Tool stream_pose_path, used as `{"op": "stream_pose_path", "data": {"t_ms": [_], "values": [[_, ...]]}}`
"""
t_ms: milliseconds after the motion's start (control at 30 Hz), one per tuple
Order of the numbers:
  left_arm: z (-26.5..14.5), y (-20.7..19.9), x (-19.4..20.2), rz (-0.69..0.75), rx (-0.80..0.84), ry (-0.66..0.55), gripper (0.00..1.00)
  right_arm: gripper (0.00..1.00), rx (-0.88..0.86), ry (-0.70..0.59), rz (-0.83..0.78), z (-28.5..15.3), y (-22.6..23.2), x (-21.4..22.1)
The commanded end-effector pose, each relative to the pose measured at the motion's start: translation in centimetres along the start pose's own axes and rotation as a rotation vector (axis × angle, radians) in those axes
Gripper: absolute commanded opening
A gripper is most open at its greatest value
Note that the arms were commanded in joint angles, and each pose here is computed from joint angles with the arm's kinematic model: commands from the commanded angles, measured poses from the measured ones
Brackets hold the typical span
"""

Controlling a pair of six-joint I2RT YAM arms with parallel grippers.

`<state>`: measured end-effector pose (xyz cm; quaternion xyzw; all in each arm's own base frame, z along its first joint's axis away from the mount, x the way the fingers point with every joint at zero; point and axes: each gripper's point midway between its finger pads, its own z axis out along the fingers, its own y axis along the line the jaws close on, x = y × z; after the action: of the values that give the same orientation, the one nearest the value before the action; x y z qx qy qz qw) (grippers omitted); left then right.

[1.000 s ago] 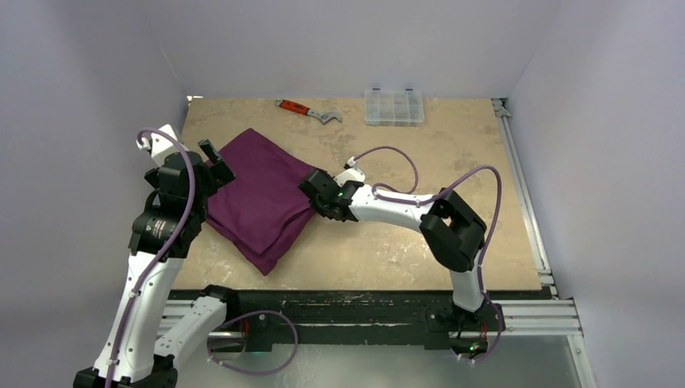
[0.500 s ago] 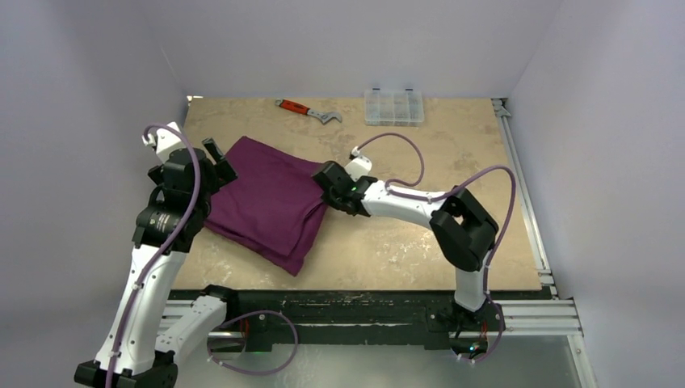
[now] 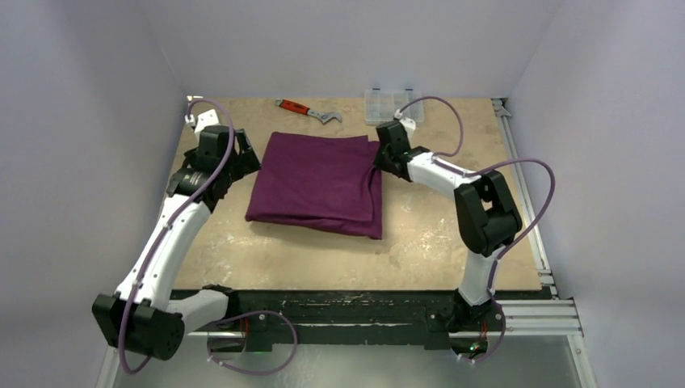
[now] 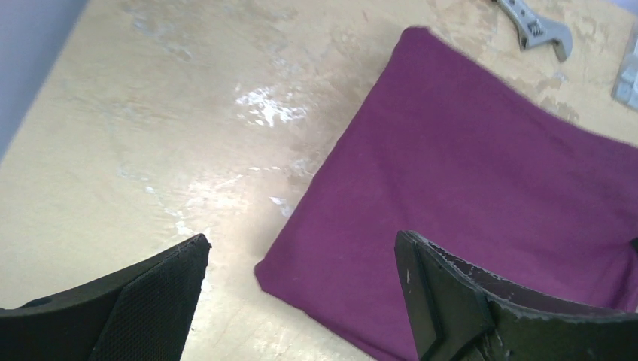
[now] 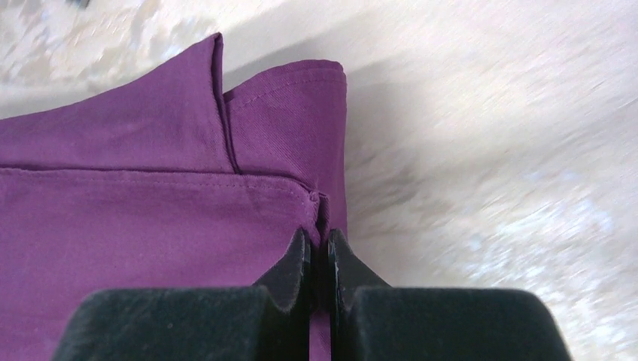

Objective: Open and lay out the surgical kit
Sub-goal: Move the surgical kit at the center of the board.

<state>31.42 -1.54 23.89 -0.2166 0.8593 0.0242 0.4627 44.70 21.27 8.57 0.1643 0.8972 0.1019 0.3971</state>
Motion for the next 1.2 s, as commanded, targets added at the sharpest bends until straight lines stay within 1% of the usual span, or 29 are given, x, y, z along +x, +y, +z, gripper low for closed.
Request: {"op": "stream_pose_path", "data": {"t_ms": [0,200,367,500,600,733,867,933,1033,1167], "values": [[2.6,-3.7,0.5,-0.005,0.117,0.041,0.93,0.00,-0.046,-0.176,-0.027,0.6,-2.2,-8.1],[6.5,-7.4,2.3,0.000,0.196,0.141,0.91,0.00,-0.153,-0.167,-0.098,3.4,-4.8,-11.6],[9.3,-10.0,3.2,0.010,0.256,0.195,0.89,0.00,-0.195,-0.142,-0.118,6.0,-6.4,-13.1],[11.0,-12.6,3.9,0.011,0.334,0.244,0.84,0.00,-0.215,-0.135,-0.111,7.4,-7.0,-14.0],[11.6,-14.3,3.8,0.021,0.385,0.250,0.83,0.00,-0.235,-0.136,-0.112,8.0,-6.7,-14.5],[12.5,-15.2,3.2,0.028,0.382,0.230,0.83,0.00,-0.228,-0.129,-0.071,8.2,-6.5,-14.9],[13.5,-15.3,4.1,0.012,0.363,0.252,0.82,0.00,-0.138,-0.131,0.000,8.4,-7.9,-14.8],[13.6,-16.2,4.3,0.016,0.386,0.249,0.82,0.00,-0.093,-0.117,0.035,8.5,-8.9,-14.2],[13.0,-18.8,4.5,0.063,0.473,0.238,0.82,0.00,-0.082,-0.125,0.044,8.7,-9.2,-14.4],[10.7,-23.7,4.9,0.183,0.613,0.208,0.82,0.00,-0.080,-0.121,0.078,7.9,-8.8,-15.1]]}}
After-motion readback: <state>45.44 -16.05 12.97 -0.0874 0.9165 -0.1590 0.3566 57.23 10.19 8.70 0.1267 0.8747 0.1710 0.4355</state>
